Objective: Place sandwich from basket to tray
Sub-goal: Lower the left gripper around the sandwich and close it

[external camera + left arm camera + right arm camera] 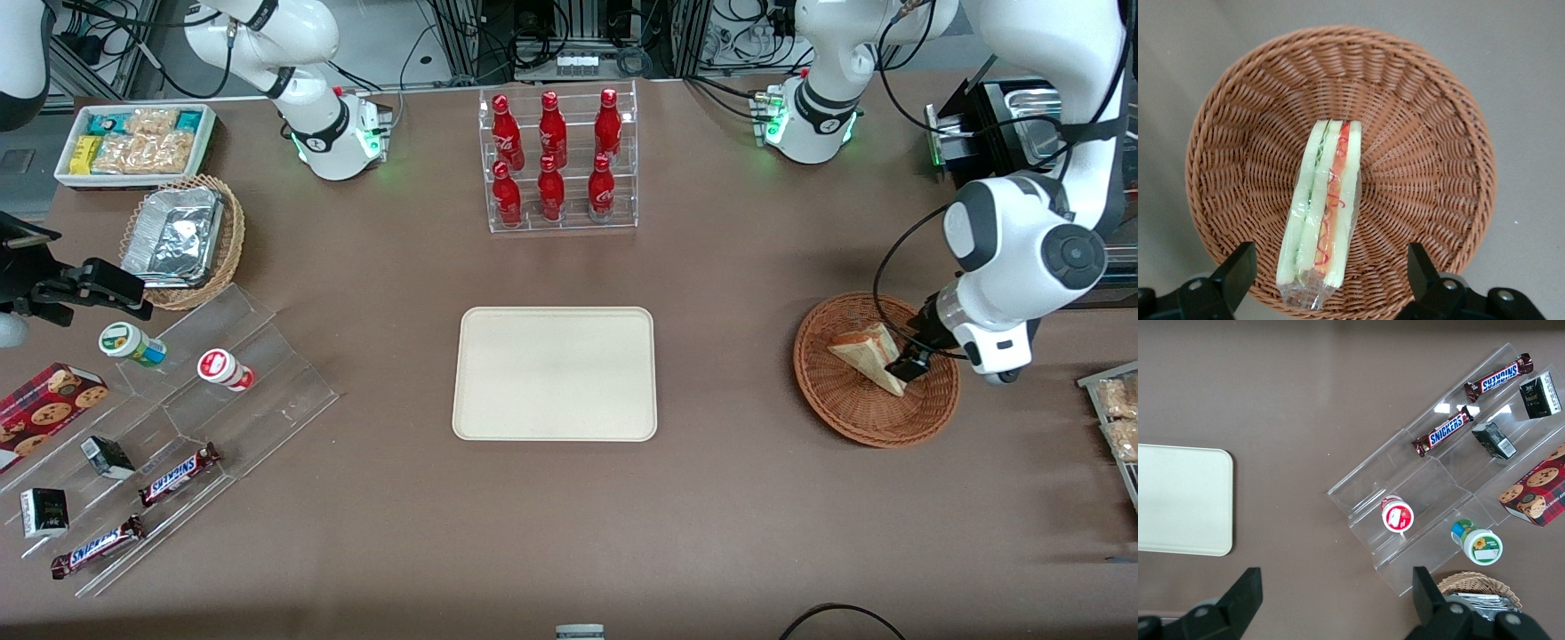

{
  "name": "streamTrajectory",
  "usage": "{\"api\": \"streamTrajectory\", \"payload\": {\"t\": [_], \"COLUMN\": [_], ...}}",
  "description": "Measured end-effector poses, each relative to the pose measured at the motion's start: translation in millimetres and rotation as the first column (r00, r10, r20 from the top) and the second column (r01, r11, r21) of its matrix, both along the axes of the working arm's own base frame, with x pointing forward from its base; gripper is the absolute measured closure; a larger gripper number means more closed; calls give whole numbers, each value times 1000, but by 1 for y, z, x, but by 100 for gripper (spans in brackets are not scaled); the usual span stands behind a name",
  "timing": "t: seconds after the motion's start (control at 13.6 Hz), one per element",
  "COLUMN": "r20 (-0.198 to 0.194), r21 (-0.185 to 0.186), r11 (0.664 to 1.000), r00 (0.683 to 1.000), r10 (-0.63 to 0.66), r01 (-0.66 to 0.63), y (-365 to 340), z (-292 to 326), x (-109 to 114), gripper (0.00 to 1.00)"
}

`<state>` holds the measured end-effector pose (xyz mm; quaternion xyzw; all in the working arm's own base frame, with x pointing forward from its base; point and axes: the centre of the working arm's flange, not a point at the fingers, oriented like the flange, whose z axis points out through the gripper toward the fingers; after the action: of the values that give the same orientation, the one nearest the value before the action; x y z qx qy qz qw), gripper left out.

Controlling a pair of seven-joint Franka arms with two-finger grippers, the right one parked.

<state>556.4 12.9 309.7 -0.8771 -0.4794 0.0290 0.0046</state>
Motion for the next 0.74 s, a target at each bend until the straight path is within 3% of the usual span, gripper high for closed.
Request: {"api": "streamTrajectory", "payload": {"t": [0.29,0.74], "r20": [-42,-71], "r21": [4,9], "r11": [1000,999], "r00": [999,996], "r10": [18,53], "r01": [-18,-53], "y": [-1,0], "z": [-21,-33], "x": [-6,-14], "gripper": [0,0]}}
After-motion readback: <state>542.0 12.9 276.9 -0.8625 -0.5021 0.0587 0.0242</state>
